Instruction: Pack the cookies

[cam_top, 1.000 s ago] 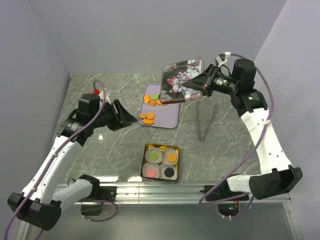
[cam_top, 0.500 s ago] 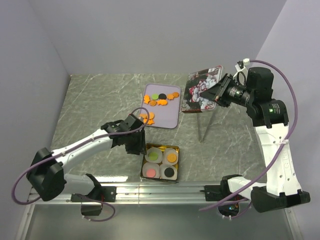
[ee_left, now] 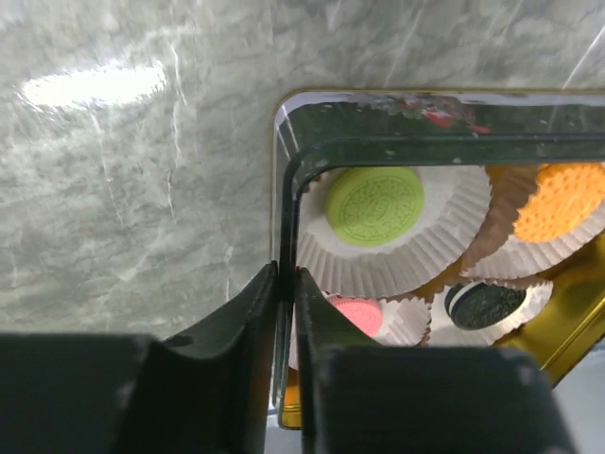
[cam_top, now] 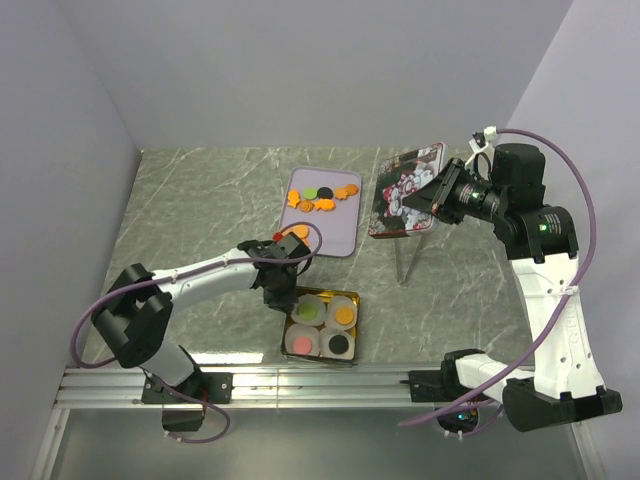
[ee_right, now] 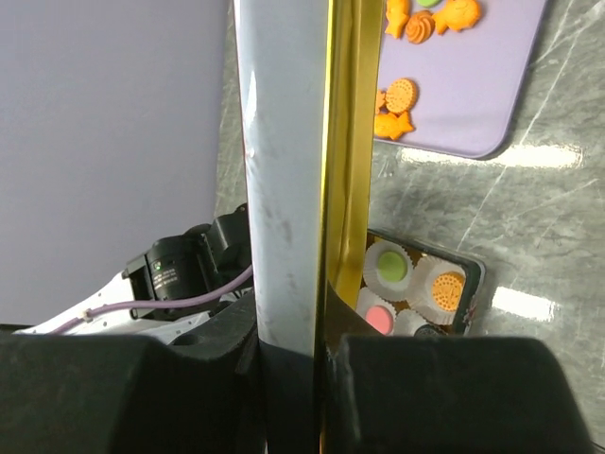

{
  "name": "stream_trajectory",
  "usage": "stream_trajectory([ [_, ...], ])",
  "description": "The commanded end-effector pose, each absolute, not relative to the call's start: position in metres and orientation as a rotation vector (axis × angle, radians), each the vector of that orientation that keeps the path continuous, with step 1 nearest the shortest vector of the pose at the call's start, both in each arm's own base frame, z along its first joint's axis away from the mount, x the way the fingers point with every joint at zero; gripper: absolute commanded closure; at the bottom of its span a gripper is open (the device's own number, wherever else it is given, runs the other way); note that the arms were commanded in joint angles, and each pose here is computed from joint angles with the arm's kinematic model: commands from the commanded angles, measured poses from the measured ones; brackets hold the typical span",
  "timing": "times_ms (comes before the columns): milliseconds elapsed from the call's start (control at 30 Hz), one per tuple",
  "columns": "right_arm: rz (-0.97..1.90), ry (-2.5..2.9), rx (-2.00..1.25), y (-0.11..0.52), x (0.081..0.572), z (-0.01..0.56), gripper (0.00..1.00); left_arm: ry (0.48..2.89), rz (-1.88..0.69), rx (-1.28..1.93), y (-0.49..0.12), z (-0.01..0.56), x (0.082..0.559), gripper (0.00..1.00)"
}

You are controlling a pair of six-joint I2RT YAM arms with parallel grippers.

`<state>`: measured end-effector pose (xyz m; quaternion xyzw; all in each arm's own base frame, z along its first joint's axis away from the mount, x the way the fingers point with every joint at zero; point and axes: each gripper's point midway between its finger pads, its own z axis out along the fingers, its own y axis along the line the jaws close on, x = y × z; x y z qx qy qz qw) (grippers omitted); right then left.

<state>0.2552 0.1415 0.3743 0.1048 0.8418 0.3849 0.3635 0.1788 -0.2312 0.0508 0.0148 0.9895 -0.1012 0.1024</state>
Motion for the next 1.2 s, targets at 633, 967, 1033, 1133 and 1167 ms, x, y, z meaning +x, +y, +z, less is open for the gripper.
stream_trajectory([
  [633,1.097,2.157,0.115,0.171,0.255,0.384,1.00,2.813,0.067,-0.320,-0.164,0.078,0.217,0.94],
  [967,1.379,2.217,0.039,0.221,0.250,0.359,1.00,2.771,0.024,-0.389,-0.152,0.088,0.255,0.89],
  [1033,1.450,2.253,0.056,0.230,0.247,0.345,1.00,2.773,0.006,-0.391,-0.155,0.088,0.256,0.82],
  [1133,1.553,2.266,0.050,0.245,0.243,0.329,1.00,2.763,-0.029,-0.386,-0.157,0.090,0.256,0.69],
  [1167,1.581,2.226,0.025,0.250,0.246,0.329,1.00,2.752,-0.038,-0.397,-0.155,0.093,0.256,0.67],
])
